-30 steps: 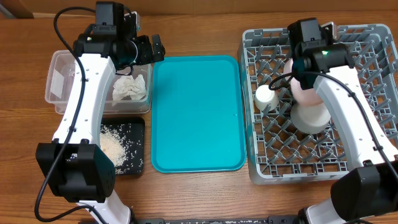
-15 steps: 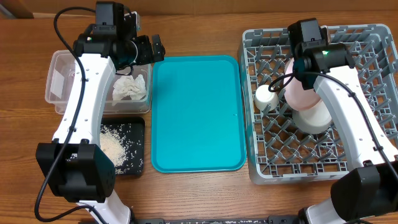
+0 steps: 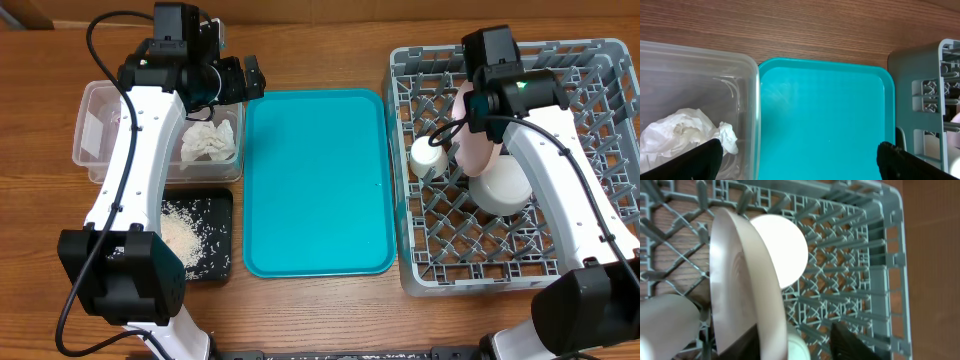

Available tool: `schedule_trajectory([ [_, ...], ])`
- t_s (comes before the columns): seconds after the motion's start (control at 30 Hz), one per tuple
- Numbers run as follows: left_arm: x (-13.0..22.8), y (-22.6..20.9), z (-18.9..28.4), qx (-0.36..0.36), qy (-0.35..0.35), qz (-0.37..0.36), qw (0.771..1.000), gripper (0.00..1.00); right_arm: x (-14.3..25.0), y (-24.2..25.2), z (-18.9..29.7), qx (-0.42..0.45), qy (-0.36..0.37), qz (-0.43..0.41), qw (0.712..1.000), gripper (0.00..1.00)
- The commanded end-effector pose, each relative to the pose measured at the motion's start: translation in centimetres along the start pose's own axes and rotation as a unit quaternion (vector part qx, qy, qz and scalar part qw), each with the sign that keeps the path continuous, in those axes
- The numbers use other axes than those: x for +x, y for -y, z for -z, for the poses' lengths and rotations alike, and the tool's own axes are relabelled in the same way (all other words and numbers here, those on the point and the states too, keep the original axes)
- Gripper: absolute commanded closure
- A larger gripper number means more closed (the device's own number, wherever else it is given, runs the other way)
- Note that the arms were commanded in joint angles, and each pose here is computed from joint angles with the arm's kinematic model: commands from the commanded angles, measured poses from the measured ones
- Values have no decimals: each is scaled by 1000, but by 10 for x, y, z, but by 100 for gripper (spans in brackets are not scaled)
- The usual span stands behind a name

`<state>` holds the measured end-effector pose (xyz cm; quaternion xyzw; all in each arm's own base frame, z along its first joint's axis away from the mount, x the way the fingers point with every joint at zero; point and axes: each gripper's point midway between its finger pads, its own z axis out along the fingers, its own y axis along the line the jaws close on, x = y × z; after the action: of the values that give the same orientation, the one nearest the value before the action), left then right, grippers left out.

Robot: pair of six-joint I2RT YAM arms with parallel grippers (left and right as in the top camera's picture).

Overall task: Sort waste into correct bins and load items into the dishwasher
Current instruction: 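Release the plate and withdraw the right gripper from the rack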

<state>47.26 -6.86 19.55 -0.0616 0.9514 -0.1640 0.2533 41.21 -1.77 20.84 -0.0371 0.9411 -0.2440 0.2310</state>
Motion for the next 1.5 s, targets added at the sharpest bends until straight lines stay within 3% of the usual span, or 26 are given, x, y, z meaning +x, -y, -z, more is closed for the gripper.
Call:
schedule_trajectory([
  [0.0, -9, 7, 14, 5, 20, -4, 1000, 0, -13, 3, 9, -5, 26, -15, 1000, 47],
  [0.07, -9, 7, 14, 5, 20, -4, 1000, 0, -22, 8, 17, -5, 44, -27, 999, 39],
  [0.13, -9, 7, 14, 5, 20, -4, 1000, 0, -33, 15, 28, -4, 67, -40, 997, 24],
  [0.23, -9, 7, 14, 5, 20, -4, 1000, 0, -48, 23, 50, -18, 100, -58, 993, 23],
  [0.3, -9, 7, 14, 5, 20, -4, 1000, 0, -57, 12, 65, -72, 122, -61, 988, 21],
  [0.43, -9, 7, 14, 5, 20, -4, 1000, 0, -68, -23, 96, -208, 161, -53, 963, 0],
  [0.57, -9, 7, 14, 4, 20, -3, 1000, 0, -67, -40, 108, -264, 164, -43, 950, 0],
  [0.8, -9, 7, 14, 4, 20, -4, 1000, 0, -32, -46, 100, -270, 94, -24, 958, 0],
  [1.47, -8, 8, 14, 5, 20, -5, 1000, 0, -32, -46, 99, -270, 93, -23, 958, 0],
])
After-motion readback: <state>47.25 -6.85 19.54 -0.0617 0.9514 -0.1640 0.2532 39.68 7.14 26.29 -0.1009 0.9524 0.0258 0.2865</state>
